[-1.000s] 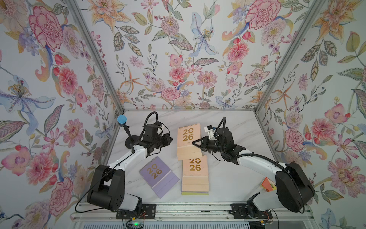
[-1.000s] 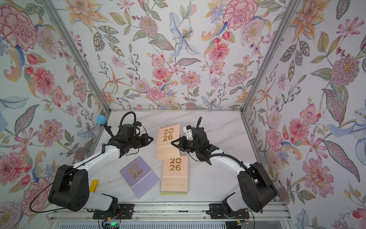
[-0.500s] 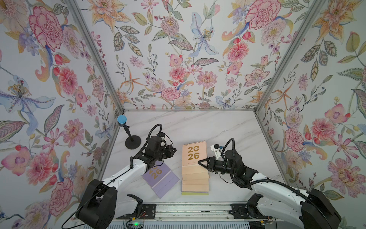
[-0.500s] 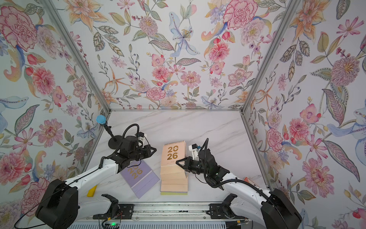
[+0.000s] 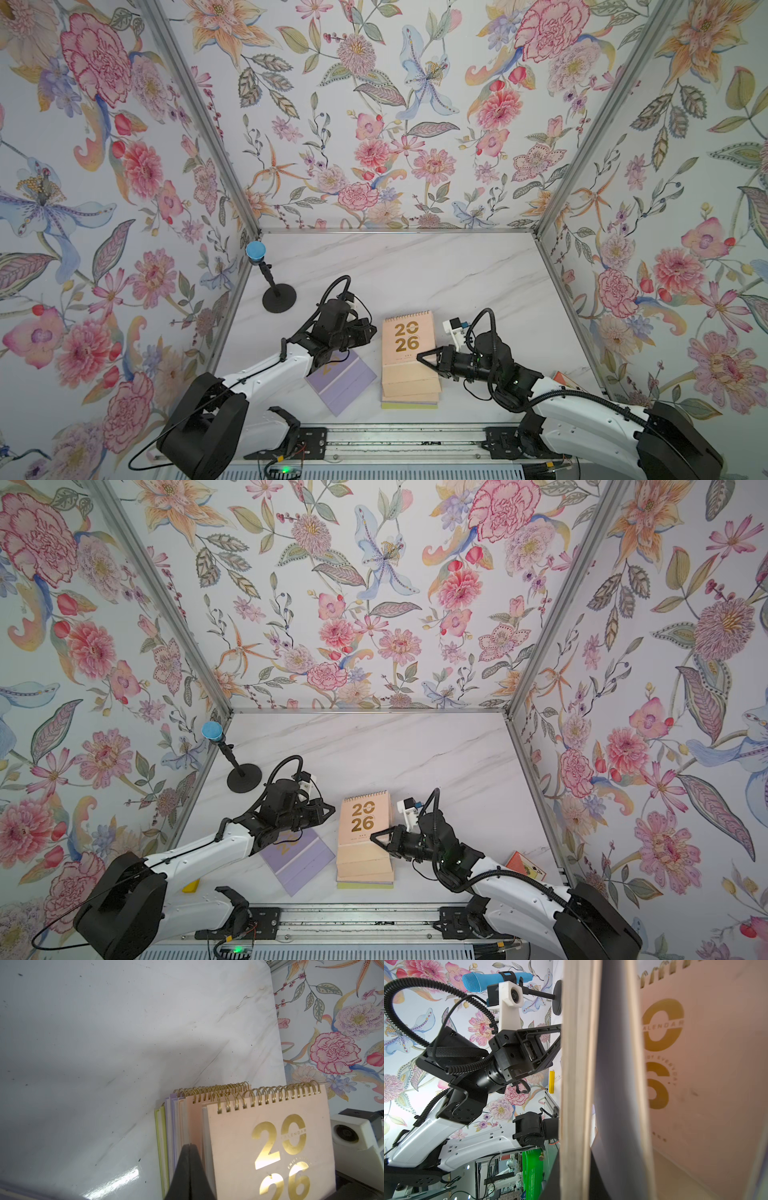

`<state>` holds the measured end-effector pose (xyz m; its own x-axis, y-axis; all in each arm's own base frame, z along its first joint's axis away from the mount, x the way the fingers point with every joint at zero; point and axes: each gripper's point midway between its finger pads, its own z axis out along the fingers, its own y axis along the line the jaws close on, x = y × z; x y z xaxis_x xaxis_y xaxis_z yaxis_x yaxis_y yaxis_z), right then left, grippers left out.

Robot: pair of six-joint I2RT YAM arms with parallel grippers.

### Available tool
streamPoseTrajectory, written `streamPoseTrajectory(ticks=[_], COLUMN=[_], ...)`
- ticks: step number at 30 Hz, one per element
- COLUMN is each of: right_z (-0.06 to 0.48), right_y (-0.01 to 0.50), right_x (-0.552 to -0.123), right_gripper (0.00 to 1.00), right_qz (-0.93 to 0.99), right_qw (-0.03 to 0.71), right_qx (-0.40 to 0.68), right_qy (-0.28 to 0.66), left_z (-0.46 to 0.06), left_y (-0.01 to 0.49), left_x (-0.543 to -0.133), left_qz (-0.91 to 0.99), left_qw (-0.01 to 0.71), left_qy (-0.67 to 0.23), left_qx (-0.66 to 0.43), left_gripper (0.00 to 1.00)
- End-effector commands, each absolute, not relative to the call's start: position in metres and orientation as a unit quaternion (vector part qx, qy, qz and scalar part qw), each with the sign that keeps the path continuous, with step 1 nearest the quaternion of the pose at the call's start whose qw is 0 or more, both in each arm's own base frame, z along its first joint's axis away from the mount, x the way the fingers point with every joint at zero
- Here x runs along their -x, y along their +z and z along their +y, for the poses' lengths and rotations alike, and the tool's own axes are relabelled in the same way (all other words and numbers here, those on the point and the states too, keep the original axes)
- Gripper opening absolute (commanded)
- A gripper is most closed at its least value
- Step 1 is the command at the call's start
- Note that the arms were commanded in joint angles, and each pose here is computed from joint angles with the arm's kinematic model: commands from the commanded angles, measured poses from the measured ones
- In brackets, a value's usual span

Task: Stack the calendars
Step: Place the calendar at the calendar.

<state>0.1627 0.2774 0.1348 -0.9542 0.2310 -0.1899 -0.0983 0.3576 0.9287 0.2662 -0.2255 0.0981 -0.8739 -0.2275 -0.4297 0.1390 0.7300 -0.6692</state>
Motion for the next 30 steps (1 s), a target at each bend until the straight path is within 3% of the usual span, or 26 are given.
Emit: streamPoseTrajectory(ticks=[1,10,16,25,30], right_z=[0.283,0.274,0.268,0.267,0.268], right_y=[0.155,0.134,0.123,0.11,0.105], right_x=[-0.168,-0.167,-0.167,-0.168,-0.172], right_gripper=[0.02,0.05,0.18,0.19,0.3], right_qz=[0.781,0.789,0.8,0.813,0.82], right_qw=[0.17,0.166,0.163,0.149,0.149], right_qx=[-0.038,-0.057,-0.063,-0.058,-0.062], right_qy=[0.599,0.589,0.574,0.56,0.549], left_z=[-0.226,-0.228,-0.228,-0.234,-0.234], left_y=[0.094,0.083,0.076,0.069,0.069], left_x=[-0.268,-0.262,-0.259,-0.258,-0.258], left_qz=[0.894,0.899,0.901,0.904,0.904], left_qw=[0.256,0.243,0.237,0.227,0.228], left_qy=[-0.365,-0.362,-0.361,-0.362,-0.361], left_qx=[0.034,0.03,0.032,0.028,0.029], left_gripper=[0.0,0.0,0.0,0.0,0.0])
